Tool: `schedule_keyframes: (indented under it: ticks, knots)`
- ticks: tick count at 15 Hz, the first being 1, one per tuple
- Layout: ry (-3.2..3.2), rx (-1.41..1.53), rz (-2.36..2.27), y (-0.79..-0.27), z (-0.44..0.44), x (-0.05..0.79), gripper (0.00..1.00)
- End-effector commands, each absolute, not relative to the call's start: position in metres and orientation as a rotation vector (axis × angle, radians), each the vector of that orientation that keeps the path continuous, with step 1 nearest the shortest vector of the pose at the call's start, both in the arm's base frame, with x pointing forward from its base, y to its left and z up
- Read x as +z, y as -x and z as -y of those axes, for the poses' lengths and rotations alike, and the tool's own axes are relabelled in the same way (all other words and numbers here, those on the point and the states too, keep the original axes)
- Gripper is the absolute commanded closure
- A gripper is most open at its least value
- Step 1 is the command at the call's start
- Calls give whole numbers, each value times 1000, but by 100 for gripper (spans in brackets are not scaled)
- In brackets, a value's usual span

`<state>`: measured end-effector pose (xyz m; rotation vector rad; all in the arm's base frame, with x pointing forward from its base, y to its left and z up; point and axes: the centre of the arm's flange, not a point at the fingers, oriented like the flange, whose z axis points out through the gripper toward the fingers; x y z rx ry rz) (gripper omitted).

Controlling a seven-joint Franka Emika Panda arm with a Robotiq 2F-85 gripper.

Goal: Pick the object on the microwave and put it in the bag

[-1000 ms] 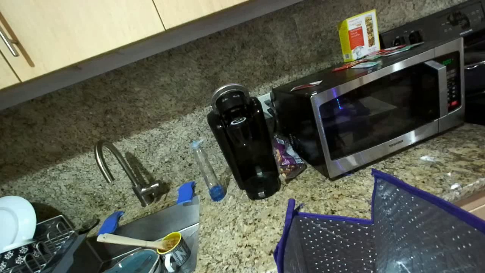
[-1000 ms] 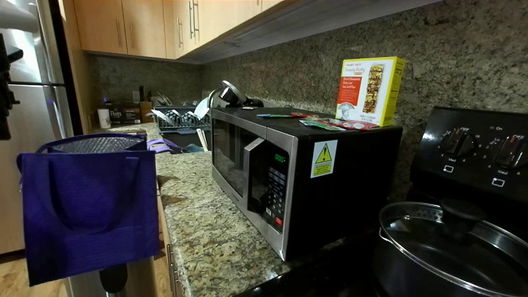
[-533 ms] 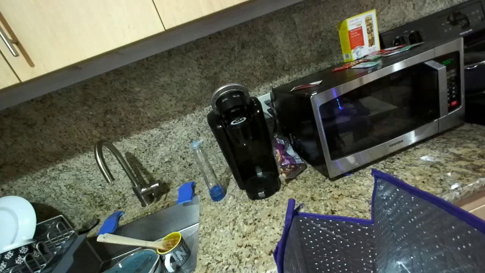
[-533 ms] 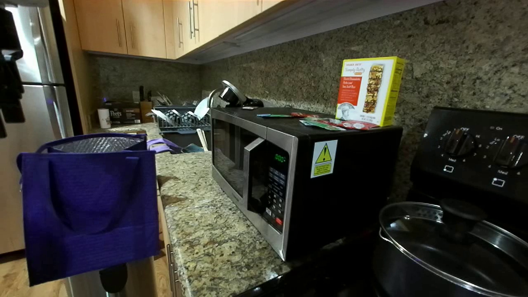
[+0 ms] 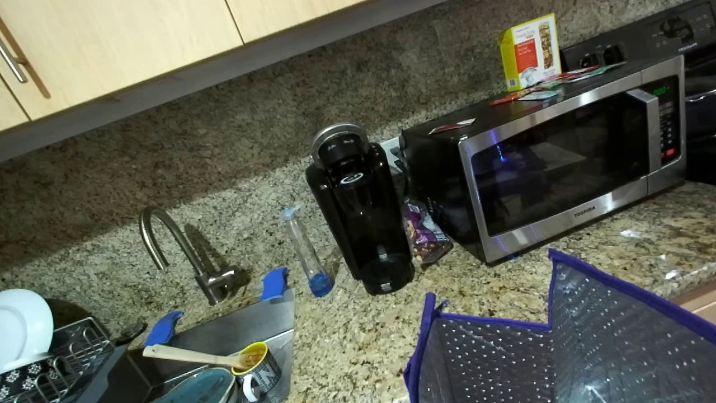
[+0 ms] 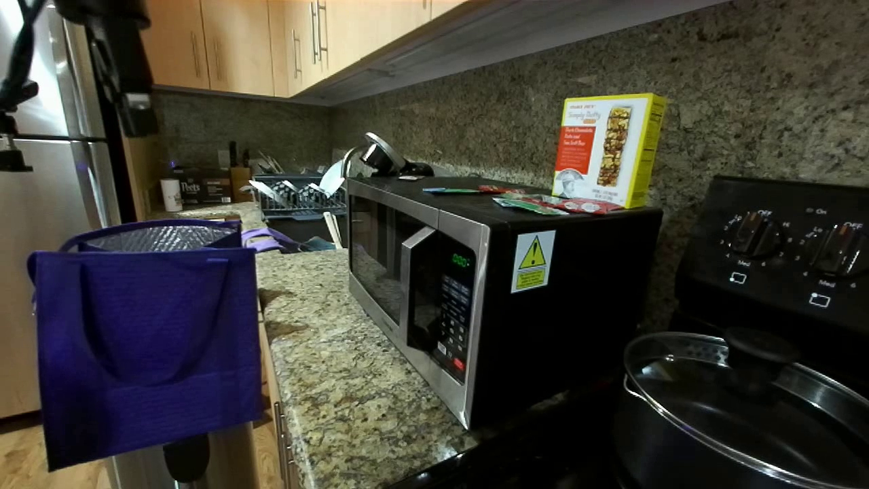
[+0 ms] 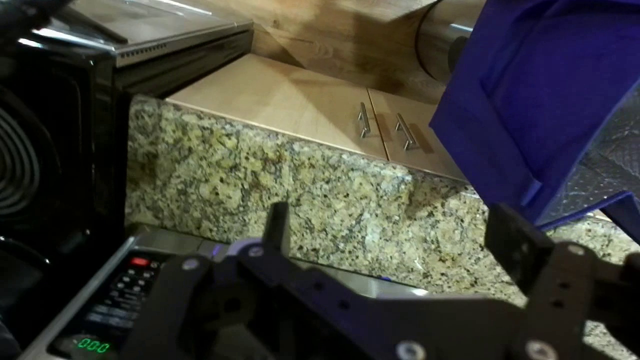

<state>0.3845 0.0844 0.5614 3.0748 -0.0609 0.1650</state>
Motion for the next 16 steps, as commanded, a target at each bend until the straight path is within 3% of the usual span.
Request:
schedule_keyframes:
  ticks: [1, 5, 6, 16]
  knots:
    - [-3034, 205, -89, -456, -116, 578, 0]
    - [-2983, 263, -180, -502, -139, 590, 0]
    - [-3014, 267, -121, -475, -129, 577, 0]
    - [-3006, 271, -143, -496, -136, 579, 0]
